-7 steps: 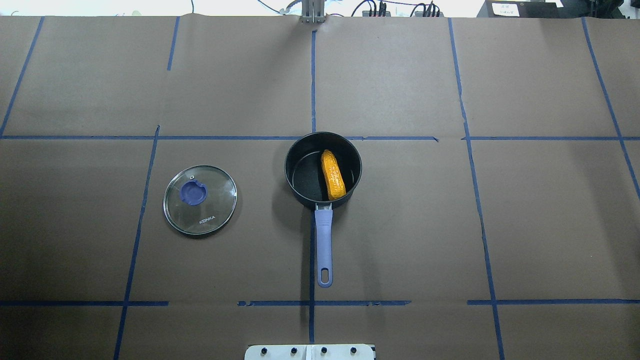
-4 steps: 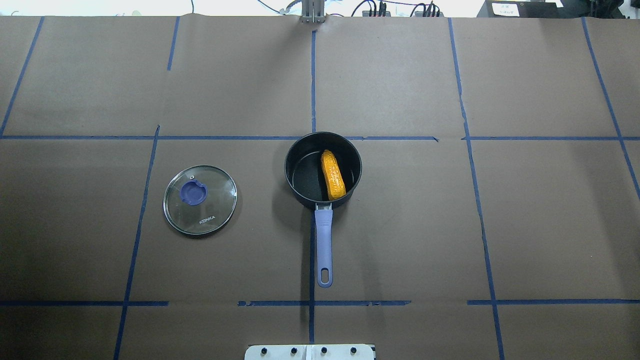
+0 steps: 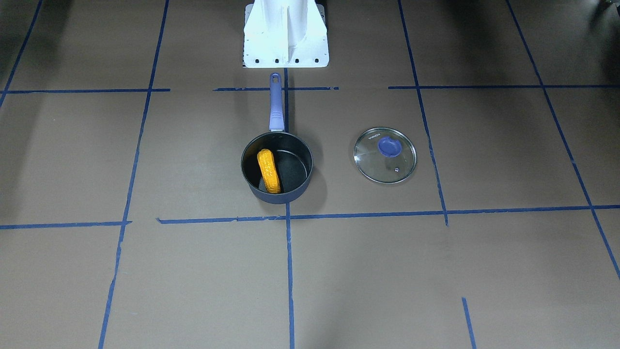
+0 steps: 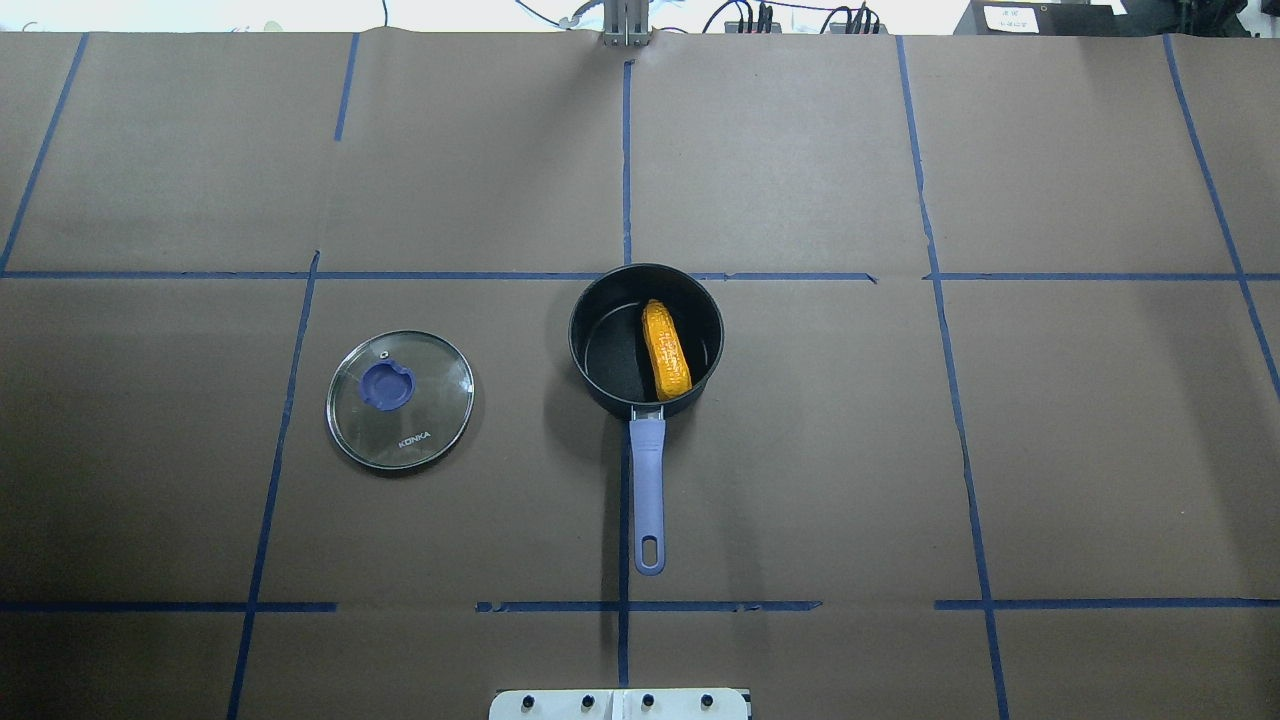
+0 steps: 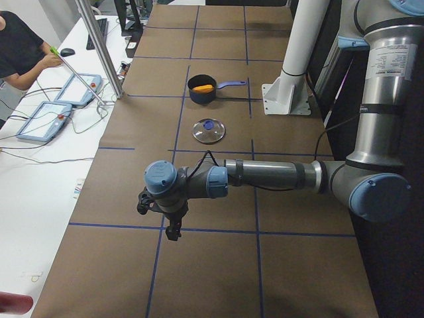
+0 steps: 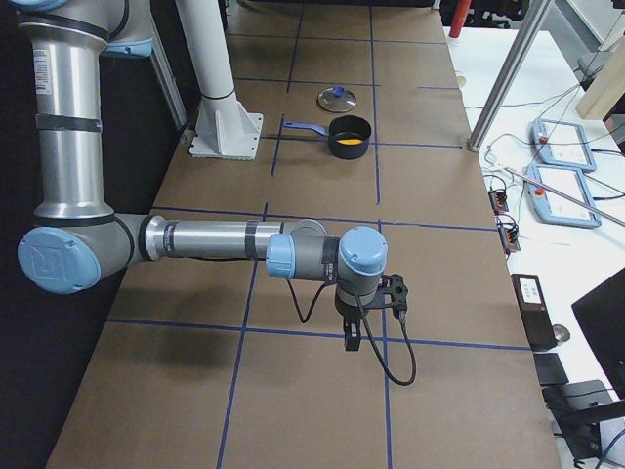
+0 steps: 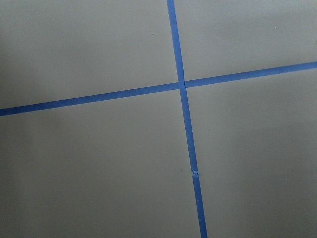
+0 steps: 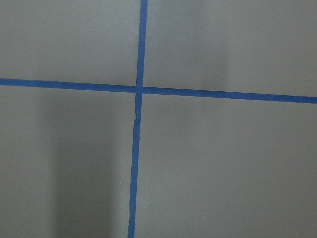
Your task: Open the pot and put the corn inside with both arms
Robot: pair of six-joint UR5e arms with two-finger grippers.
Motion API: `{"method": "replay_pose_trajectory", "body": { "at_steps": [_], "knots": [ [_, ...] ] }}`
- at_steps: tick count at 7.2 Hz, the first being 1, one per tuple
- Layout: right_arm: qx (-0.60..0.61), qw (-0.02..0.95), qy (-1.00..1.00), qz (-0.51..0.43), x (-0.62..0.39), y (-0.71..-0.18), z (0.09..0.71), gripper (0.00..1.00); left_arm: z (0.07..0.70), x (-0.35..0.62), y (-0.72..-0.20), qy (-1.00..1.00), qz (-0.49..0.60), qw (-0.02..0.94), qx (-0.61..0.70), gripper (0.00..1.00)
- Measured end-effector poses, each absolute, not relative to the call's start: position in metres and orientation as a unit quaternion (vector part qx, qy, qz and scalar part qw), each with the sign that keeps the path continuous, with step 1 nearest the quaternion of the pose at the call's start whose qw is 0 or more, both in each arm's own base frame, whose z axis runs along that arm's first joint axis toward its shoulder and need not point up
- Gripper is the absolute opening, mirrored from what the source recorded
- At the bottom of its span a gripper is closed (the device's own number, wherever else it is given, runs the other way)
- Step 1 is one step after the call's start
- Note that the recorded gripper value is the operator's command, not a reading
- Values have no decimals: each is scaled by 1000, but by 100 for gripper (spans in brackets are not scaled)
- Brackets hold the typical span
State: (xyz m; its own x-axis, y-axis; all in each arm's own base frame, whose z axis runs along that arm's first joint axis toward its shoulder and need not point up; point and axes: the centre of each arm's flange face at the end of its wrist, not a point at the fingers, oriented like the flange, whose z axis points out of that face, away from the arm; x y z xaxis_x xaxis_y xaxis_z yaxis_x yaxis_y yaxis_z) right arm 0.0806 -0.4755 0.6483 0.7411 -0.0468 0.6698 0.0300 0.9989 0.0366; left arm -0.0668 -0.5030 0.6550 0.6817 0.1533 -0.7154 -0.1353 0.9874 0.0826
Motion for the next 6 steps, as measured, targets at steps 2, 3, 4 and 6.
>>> {"method": "replay_pose_trajectory", "body": {
  "at_steps": [2,3,4,6],
  "knots": [
    [9,929,-371,-19,79,-474,651,100,656,-67,-503,391,79,917,11,100],
    [8,928,-372,-19,78,-473,651,100,656,-67,-503,391,79,917,11,100],
    [8,928,-372,-19,78,-473,652,100,656,-67,-503,391,79,917,11,100],
    [14,928,-372,-22,79,-471,656,100,655,-67,-503,391,79,917,11,100]
  ]
}}
